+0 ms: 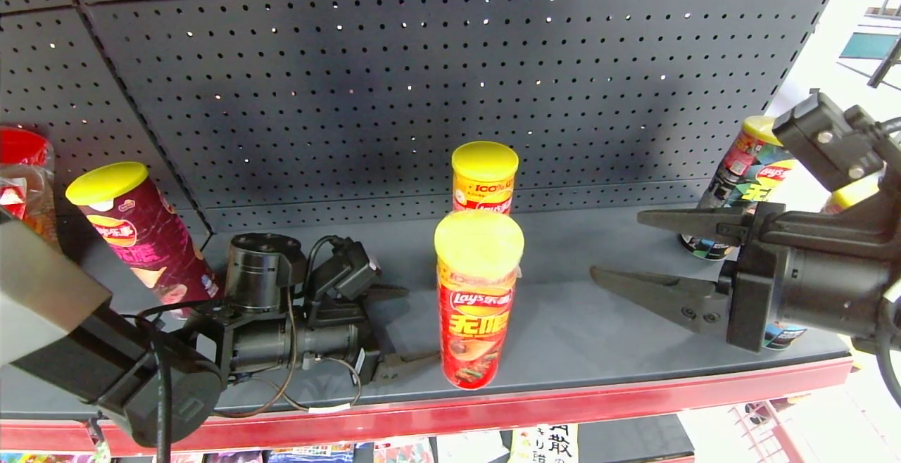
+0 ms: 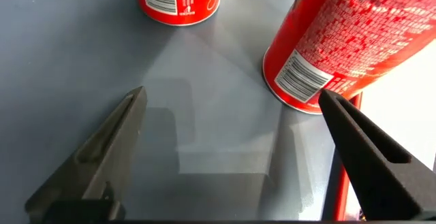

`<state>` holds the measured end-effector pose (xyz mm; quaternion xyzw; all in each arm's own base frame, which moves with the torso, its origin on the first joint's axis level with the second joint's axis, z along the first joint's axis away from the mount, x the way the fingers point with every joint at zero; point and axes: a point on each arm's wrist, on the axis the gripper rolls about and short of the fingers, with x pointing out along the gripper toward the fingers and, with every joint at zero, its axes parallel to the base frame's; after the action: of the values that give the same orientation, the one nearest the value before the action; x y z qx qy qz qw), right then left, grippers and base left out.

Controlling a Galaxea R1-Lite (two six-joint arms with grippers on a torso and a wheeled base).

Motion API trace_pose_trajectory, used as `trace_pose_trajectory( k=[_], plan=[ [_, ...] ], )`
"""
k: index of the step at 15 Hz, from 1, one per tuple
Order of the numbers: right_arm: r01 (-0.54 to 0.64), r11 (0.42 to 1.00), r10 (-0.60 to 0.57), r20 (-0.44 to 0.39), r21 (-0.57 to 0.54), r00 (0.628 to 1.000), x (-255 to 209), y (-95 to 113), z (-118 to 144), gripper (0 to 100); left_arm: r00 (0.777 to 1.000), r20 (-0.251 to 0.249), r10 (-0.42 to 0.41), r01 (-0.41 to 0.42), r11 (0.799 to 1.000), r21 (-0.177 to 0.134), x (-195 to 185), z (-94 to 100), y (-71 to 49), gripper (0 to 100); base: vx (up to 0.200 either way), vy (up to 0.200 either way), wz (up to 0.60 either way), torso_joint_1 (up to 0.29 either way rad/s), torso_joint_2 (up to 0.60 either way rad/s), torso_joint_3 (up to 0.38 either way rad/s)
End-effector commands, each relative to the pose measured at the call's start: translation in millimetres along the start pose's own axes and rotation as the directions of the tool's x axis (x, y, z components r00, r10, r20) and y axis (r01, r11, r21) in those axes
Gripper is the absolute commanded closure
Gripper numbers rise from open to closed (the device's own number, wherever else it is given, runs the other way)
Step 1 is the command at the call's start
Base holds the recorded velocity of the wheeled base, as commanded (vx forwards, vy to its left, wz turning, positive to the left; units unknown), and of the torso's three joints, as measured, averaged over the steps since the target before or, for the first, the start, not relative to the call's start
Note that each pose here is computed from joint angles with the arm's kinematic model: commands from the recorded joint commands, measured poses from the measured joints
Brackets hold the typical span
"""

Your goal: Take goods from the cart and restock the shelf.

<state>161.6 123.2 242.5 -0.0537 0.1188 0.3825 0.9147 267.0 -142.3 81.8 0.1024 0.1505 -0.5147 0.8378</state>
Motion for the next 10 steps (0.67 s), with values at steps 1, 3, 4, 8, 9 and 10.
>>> trace_pose_trajectory(
  k=[1,3,4,8,9,10],
  plan=[
    [-0.001,1.000,0.001,-0.001,-0.001,1.000,0.5,0.1,0.0,0,1.000,-0.002,-0.001,0.001,1.000,-0.001,1.2,-0.8,0.5,0,0.000,0.000,0.00,0.000,0.00,0.000],
    [-0.001,1.000,0.001,-0.004,0.000,1.000,0.6,0.1,-0.9,0,1.000,-0.001,0.000,0.000,1.000,0.000,1.2,-0.7,0.6,0,0.000,0.000,0.00,0.000,0.00,0.000],
    [-0.002,1.000,0.002,-0.007,0.000,1.000,0.7,0.1,-1.8,0,1.000,-0.001,0.001,-0.001,1.000,0.000,1.2,-0.7,0.6,0,0.000,0.000,0.00,0.000,0.00,0.000],
    [-0.003,1.000,0.003,-0.036,0.003,0.999,-10.2,2.8,-16.8,0,0.996,0.031,0.080,-0.080,0.997,0.000,-29.6,10.5,-3.8,0,0.000,0.000,0.00,0.000,0.00,0.000],
    [-0.003,1.000,0.003,-0.039,0.002,0.999,-15.3,3.7,-21.3,0,0.994,0.043,0.099,-0.099,0.995,0.000,-39.2,13.9,-7.8,0,0.000,0.000,0.00,0.000,0.00,0.000],
    [-0.004,1.000,0.003,-0.045,-0.002,0.999,-30.8,6.7,-34.9,0,0.987,0.079,0.139,-0.139,0.990,-0.008,-63.9,23.0,-22.0,0,0.000,0.000,0.00,0.000,0.00,0.000]
  ],
)
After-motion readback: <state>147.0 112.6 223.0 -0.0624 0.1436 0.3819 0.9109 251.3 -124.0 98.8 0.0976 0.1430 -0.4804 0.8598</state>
